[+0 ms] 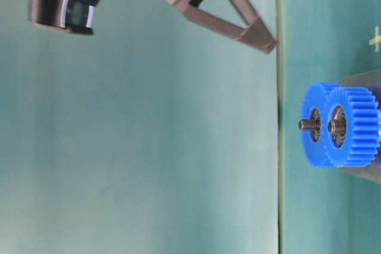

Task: Fit the small gear onto the shaft.

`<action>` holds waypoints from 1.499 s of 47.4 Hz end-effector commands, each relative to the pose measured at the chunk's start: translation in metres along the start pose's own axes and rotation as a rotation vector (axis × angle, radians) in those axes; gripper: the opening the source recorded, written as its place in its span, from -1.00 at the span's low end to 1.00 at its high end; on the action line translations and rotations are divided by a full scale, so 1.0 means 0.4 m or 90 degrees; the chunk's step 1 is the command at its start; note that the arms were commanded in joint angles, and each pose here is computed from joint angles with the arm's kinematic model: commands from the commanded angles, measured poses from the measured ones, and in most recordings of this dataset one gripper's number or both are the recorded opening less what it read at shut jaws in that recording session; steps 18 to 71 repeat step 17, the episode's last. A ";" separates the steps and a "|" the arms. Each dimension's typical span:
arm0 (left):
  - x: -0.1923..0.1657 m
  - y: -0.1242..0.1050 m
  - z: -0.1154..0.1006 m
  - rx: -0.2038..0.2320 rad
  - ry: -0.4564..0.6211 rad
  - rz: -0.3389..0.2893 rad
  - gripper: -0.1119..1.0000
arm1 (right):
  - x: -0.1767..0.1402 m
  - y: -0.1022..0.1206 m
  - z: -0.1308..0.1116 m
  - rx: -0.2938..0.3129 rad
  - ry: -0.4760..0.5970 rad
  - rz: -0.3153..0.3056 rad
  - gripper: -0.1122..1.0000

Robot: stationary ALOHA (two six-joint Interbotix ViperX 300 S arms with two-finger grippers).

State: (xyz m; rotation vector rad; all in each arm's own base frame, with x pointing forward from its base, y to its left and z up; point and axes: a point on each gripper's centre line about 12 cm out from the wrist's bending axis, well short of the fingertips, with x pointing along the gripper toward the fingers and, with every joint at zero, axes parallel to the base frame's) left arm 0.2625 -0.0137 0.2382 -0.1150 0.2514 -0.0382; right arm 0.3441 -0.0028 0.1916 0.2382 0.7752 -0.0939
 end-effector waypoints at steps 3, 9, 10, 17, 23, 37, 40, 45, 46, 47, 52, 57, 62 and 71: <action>0.001 -0.004 0.014 0.000 -0.012 -0.004 -0.80 | 0.000 0.002 0.019 -0.001 -0.012 0.002 -0.83; 0.001 -0.003 0.012 0.000 -0.011 -0.003 -0.80 | 0.005 0.000 0.024 0.000 -0.023 0.002 -0.83; 0.001 -0.004 0.012 -0.001 -0.011 -0.004 -0.80 | 0.006 0.000 0.024 0.000 -0.023 0.002 -0.83; 0.000 -0.004 0.007 -0.006 -0.008 -0.004 -0.80 | 0.009 -0.002 0.022 0.000 -0.021 0.001 -0.83; 0.000 -0.004 0.007 -0.006 -0.008 -0.004 -0.80 | 0.009 -0.002 0.022 0.000 -0.021 0.001 -0.83; 0.000 -0.004 0.007 -0.006 -0.008 -0.004 -0.80 | 0.009 -0.002 0.022 0.000 -0.021 0.001 -0.83; 0.000 -0.004 0.007 -0.006 -0.008 -0.004 -0.80 | 0.009 -0.002 0.022 0.000 -0.021 0.001 -0.83; 0.000 -0.004 0.007 -0.006 -0.008 -0.004 -0.80 | 0.009 -0.002 0.022 0.000 -0.021 0.001 -0.83; 0.000 -0.004 0.007 -0.006 -0.008 -0.004 -0.80 | 0.009 -0.002 0.022 0.000 -0.021 0.001 -0.83; 0.000 -0.004 0.007 -0.006 -0.008 -0.004 -0.80 | 0.009 -0.002 0.022 0.000 -0.021 0.001 -0.83; 0.000 -0.004 0.007 -0.006 -0.008 -0.004 -0.80 | 0.009 -0.002 0.022 0.000 -0.021 0.001 -0.83; 0.000 -0.004 0.007 -0.006 -0.008 -0.004 -0.80 | 0.009 -0.002 0.022 0.000 -0.021 0.001 -0.83; 0.000 -0.004 0.007 -0.006 -0.008 -0.004 -0.80 | 0.009 -0.002 0.022 0.000 -0.021 0.001 -0.83; 0.000 -0.004 0.007 -0.006 -0.008 -0.004 -0.80 | 0.009 -0.002 0.022 0.000 -0.021 0.001 -0.83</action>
